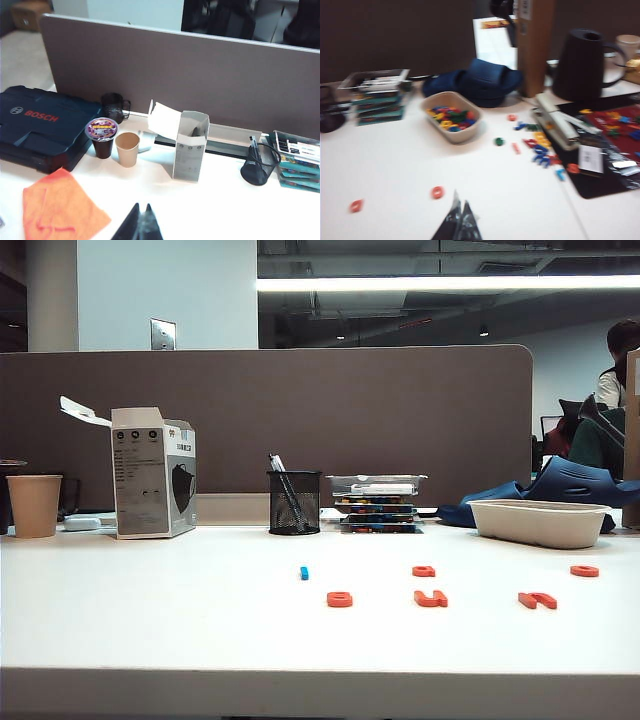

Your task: Select the appropriate letters from the row of letter magnets placed on the table to arrange into the word "sun".

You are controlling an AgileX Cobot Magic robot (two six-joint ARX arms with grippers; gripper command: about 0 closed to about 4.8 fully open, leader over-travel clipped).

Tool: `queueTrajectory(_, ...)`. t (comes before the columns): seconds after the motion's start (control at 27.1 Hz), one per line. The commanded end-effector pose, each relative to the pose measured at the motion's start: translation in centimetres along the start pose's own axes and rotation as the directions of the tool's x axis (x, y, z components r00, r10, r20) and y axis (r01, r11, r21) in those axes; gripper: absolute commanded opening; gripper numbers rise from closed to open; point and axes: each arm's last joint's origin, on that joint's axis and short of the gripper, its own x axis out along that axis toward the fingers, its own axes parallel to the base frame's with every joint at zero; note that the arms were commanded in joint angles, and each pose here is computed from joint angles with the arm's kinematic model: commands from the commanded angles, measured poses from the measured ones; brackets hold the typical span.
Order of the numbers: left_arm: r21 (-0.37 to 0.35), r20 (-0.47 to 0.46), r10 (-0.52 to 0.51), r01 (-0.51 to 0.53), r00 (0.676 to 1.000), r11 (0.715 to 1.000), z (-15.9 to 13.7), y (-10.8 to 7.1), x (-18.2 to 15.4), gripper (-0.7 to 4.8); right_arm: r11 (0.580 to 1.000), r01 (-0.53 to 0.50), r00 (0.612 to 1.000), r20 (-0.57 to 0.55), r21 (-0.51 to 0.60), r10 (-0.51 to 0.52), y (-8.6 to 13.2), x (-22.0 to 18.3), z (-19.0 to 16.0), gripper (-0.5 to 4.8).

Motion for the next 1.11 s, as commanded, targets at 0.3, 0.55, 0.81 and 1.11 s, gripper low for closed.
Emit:
queueTrajectory(0.3,-0.07,0.139,-0.01,0.02,0.99,0.997,-8.7,2.2,-8.2,-0.05,0.99,-0.129,0.991,0.023,-0.057,0.131,-0.2,-0.7,-1.5,-0.06)
queueTrajectory(0.55,-0.059,0.232,-0.076,0.092,0.97,0.994,-15.3,2.7,-9.0,-0.05,0.984,-0.171,0.983,0.061,-0.054,0.175,0.1,0.0,-1.6,-0.06)
queueTrajectory(0.81,-0.018,0.333,-0.177,0.194,0.926,0.981,-19.0,2.2,-6.0,-0.05,0.971,-0.231,0.968,0.088,-0.052,0.235,0.8,3.1,-3.9,-0.06)
queueTrajectory(1.11,0.002,0.304,-0.194,0.203,0.933,0.979,-21.9,1.5,-0.8,-0.05,0.963,-0.268,0.956,0.112,-0.044,0.271,1.3,6.3,-7.4,-0.06)
